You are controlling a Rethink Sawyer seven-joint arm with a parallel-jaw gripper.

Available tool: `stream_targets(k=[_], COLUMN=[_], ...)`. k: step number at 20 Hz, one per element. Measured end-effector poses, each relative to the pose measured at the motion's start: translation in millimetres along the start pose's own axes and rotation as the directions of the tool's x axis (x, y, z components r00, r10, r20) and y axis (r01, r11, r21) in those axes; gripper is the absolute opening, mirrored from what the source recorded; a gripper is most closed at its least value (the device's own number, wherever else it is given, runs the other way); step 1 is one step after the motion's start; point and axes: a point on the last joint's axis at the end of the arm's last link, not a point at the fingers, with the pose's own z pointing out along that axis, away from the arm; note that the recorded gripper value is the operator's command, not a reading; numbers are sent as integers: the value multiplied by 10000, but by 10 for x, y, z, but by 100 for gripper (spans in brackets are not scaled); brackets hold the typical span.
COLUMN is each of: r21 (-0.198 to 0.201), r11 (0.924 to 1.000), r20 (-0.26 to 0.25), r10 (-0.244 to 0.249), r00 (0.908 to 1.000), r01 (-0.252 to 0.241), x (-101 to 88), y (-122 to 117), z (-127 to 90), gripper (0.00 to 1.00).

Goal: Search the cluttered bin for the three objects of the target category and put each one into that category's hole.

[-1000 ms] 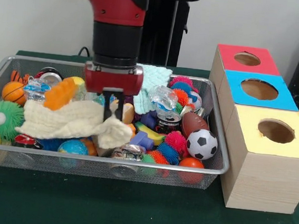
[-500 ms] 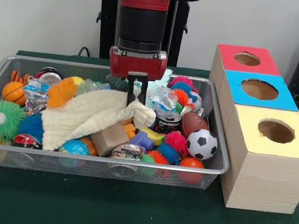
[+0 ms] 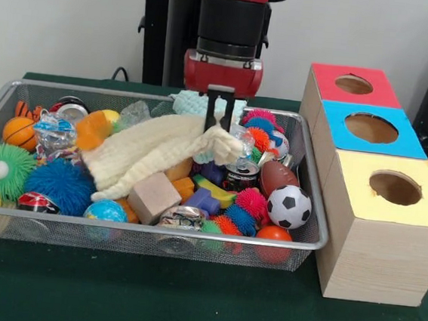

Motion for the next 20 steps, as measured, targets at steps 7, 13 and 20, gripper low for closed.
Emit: stream_targets(k=[7, 13, 20], r21=[135, 298, 588], r11=[9918, 9754, 9469], r20=[-236, -309, -680], r10=[1274, 2194, 3197], r00=[9916, 9751, 9451], r01=[-1271, -2185, -3161], x=[171, 317, 567], y=[235, 108, -369], z=[-290, -579, -585], gripper=[0, 0, 0])
